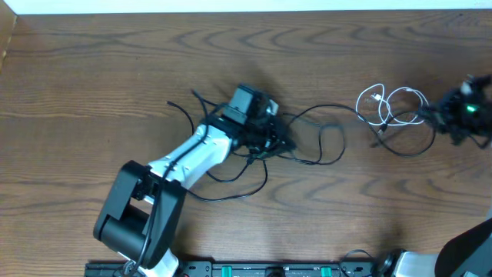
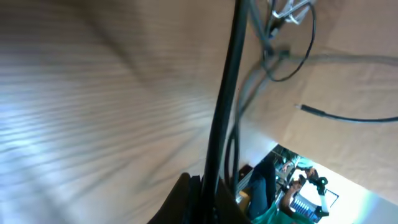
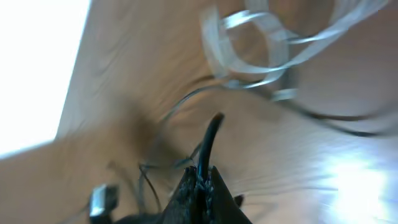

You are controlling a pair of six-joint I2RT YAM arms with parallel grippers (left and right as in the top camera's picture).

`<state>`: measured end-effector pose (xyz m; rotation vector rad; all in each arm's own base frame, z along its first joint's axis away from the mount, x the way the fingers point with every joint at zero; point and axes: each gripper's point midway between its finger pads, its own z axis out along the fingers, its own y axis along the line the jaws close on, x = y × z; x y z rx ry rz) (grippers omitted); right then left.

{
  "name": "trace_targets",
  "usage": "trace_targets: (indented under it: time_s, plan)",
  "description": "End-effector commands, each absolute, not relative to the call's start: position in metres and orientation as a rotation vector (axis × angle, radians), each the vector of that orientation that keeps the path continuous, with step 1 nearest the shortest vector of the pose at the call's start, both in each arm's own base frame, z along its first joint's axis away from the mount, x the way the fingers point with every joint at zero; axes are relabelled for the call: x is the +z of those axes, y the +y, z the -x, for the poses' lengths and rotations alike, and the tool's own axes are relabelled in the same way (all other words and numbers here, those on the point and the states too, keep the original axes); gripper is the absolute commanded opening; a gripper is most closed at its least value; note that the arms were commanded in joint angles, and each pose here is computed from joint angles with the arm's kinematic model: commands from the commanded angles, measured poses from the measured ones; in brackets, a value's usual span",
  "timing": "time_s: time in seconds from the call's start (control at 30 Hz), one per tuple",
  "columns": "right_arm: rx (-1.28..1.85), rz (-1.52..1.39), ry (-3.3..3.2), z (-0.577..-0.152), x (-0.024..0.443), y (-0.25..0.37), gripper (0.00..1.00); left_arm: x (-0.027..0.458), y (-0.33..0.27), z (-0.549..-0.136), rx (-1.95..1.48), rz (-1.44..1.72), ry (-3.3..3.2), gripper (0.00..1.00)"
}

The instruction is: Untangle cables

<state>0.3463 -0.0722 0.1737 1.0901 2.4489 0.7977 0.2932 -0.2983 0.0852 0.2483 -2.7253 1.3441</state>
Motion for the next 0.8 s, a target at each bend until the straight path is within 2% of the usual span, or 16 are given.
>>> trace_targets:
  time_s: [0.0,0.27,0.53,0.6,0.63,0.73,0.77]
  plan:
    - [0.631,-1.36,2.333,-0.323,0.17,-0.134,0.01,0.106,-0.281,-0.31,1.418,-0.125,-2.789,0.08]
    - [0.599,-1.722,2.123,-0.27,0.165,-0.196,0.01,0.136,-0.246,-0.339,1.468,-0.191,-2.879,0.07]
    - [0.609,-1.697,2.146,-0.271,0.165,-0.193,0.01,0.132,-0.252,-0.343,1.396,-0.223,-2.968,0.08]
    - [0.605,-1.639,2.188,-0.275,0.165,-0.187,0.01,0.134,-0.263,-0.34,1.416,-0.167,-2.977,0.17]
    - [0.604,-1.603,2.213,-0.277,0.165,-0.183,0.02,0.135,-0.269,-0.339,1.421,-0.14,-2.988,0.32]
    - [0.602,-1.489,2.29,-0.285,0.165,-0.17,0.12,0.138,-0.285,-0.336,1.434,-0.072,-3.021,0.54]
    - [0.604,-1.451,2.315,-0.288,0.165,-0.165,0.18,0.138,-0.289,-0.335,1.427,-0.068,-3.034,0.61]
